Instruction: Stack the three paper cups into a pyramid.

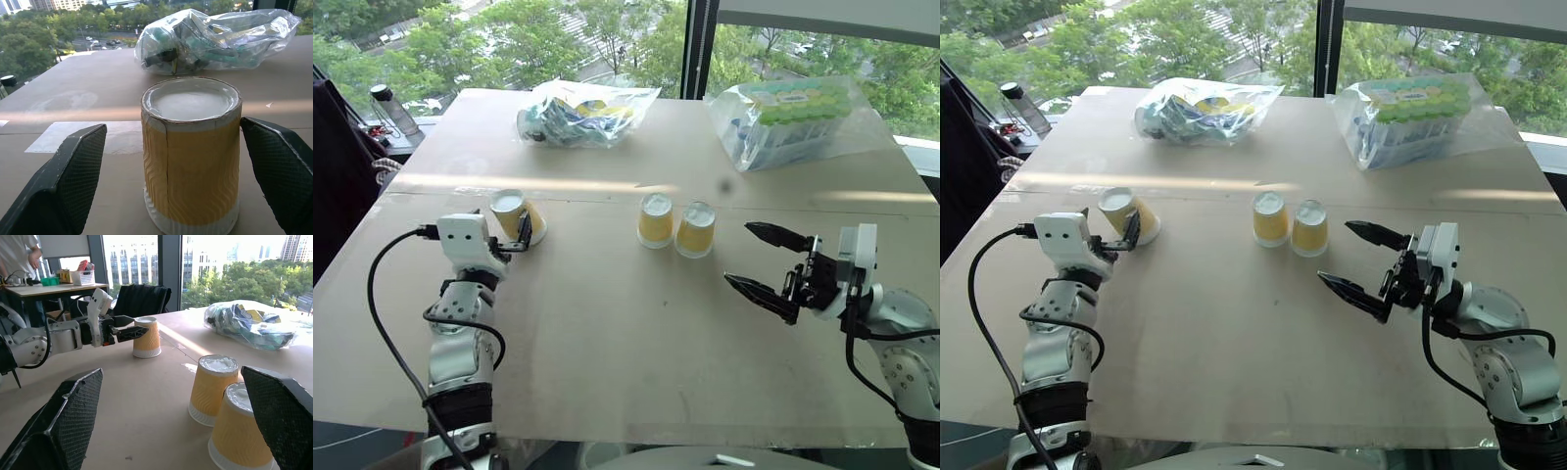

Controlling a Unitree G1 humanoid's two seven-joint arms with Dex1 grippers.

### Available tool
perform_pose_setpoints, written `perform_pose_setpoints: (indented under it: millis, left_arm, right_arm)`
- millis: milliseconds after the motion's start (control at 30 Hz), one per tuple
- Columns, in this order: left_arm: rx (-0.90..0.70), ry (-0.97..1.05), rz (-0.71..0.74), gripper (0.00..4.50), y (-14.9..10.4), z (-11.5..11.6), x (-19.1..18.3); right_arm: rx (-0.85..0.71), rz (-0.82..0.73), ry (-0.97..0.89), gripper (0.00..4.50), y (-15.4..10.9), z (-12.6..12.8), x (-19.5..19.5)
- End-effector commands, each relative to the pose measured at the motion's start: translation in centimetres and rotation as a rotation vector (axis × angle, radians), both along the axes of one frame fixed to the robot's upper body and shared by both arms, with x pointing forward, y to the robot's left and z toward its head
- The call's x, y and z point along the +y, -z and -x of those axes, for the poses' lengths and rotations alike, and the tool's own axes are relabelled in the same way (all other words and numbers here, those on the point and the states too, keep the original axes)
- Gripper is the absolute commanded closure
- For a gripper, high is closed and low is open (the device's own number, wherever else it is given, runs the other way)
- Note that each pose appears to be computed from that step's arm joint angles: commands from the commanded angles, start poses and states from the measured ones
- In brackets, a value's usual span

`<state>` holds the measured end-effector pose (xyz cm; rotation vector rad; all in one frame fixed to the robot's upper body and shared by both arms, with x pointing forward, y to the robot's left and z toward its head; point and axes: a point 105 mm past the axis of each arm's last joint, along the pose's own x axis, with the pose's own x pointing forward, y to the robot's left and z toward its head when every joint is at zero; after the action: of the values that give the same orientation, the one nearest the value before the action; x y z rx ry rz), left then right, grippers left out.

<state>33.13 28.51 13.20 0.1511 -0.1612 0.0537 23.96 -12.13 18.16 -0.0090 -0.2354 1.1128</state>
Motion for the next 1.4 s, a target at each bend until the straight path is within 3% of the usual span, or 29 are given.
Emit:
perform_pose_setpoints:
  millis: [33, 367, 500, 533, 800, 900, 1100, 1267, 1400]
  left_arm:
    - [-0.024, 0.037, -0.012, 0.0, -1.0, -0.6, -0.3]
    - [-0.015, 0.071, -0.019, 0.0, -1.5, -2.3, -0.5]
    - [-0.022, 0.076, -0.013, 1.17, -1.8, -2.6, -0.6]
    - [-0.023, 0.076, -0.015, 1.68, -1.8, -2.6, -0.6]
    - [-0.046, 0.078, -0.033, 1.68, -2.6, -2.6, -0.7]
    - [-0.111, 0.198, -0.021, 1.68, -5.9, -3.2, -2.9]
    - [-0.128, 0.711, -0.031, 1.68, -12.1, -4.1, -11.6]
    - [-0.081, 1.082, -0.108, 1.68, -14.4, -4.3, -17.7]
    - [0.004, 1.253, -0.175, 1.68, -13.3, -5.0, -20.6]
  right_arm:
    - [-0.06, -0.024, -0.017, 0.02, -1.4, 0.6, 0.4]
    - [-0.067, -0.05, -0.059, 0.02, -1.8, 1.3, 0.6]
    - [-0.063, -0.052, -0.058, 0.0, -1.6, 1.4, 0.4]
    - [-0.063, -0.052, -0.056, 0.0, -1.6, 1.3, 0.4]
    - [-0.061, -0.048, -0.047, 0.0, -1.3, 1.3, 0.2]
    - [-0.06, -0.053, -0.017, 0.0, -1.3, 1.3, -0.5]
    - [-0.068, -0.085, 0.118, 0.0, -1.5, 1.2, -3.0]
    - [-0.065, -0.07, 0.214, 0.0, -0.3, 1.9, -4.5]
    - [-0.075, -0.092, 0.253, 0.0, -0.1, 2.5, -4.2]
